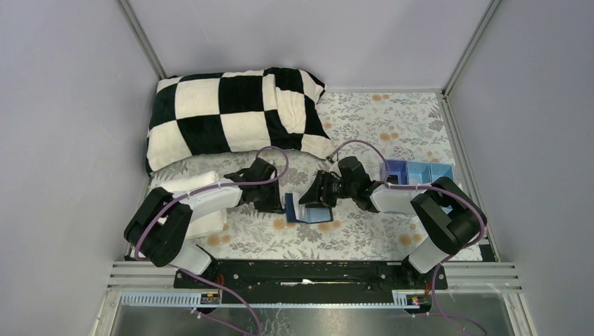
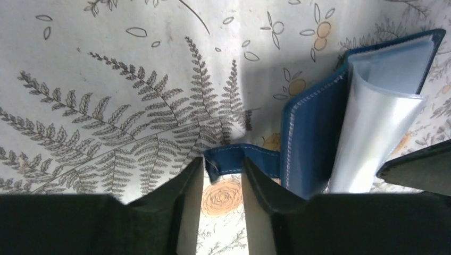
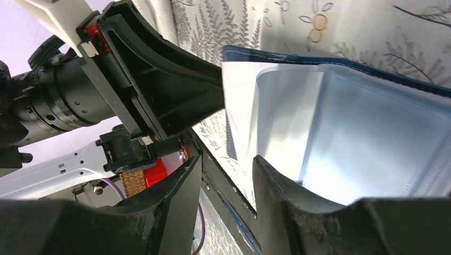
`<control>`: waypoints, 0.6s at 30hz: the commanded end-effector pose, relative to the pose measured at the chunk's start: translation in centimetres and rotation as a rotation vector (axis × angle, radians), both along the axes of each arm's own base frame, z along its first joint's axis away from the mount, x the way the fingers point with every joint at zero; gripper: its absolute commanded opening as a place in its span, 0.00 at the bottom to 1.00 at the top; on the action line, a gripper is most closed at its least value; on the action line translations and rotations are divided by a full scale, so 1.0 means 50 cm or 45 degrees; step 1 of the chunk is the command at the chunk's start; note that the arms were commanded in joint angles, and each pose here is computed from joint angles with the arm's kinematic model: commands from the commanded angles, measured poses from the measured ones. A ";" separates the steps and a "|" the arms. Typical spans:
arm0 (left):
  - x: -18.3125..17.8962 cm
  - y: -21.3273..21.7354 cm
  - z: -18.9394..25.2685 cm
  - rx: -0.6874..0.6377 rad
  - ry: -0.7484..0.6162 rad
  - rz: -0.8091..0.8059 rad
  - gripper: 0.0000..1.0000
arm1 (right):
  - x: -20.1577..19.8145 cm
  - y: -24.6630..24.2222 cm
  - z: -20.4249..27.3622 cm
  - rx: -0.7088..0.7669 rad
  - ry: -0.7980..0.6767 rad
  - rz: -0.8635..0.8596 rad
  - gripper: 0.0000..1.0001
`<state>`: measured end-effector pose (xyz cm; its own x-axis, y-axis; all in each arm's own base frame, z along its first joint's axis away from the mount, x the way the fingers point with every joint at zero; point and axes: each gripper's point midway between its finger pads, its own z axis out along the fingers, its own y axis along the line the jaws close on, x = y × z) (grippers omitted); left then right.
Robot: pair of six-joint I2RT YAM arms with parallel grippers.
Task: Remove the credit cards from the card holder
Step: Open the card holder at the center of the board.
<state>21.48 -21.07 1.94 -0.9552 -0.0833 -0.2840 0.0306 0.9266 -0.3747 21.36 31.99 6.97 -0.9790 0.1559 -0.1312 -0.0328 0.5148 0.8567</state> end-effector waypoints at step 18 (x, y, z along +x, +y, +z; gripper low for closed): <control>0.078 -0.019 0.265 -0.267 -0.441 0.118 0.70 | 0.015 0.032 -0.096 -0.279 -0.007 0.084 0.41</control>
<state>24.97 -20.72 13.64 -0.8270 -0.1816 -0.5321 0.0841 0.8958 -0.4364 21.46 33.53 2.35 -0.9907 0.0857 -0.1057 -0.0263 0.6416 0.7666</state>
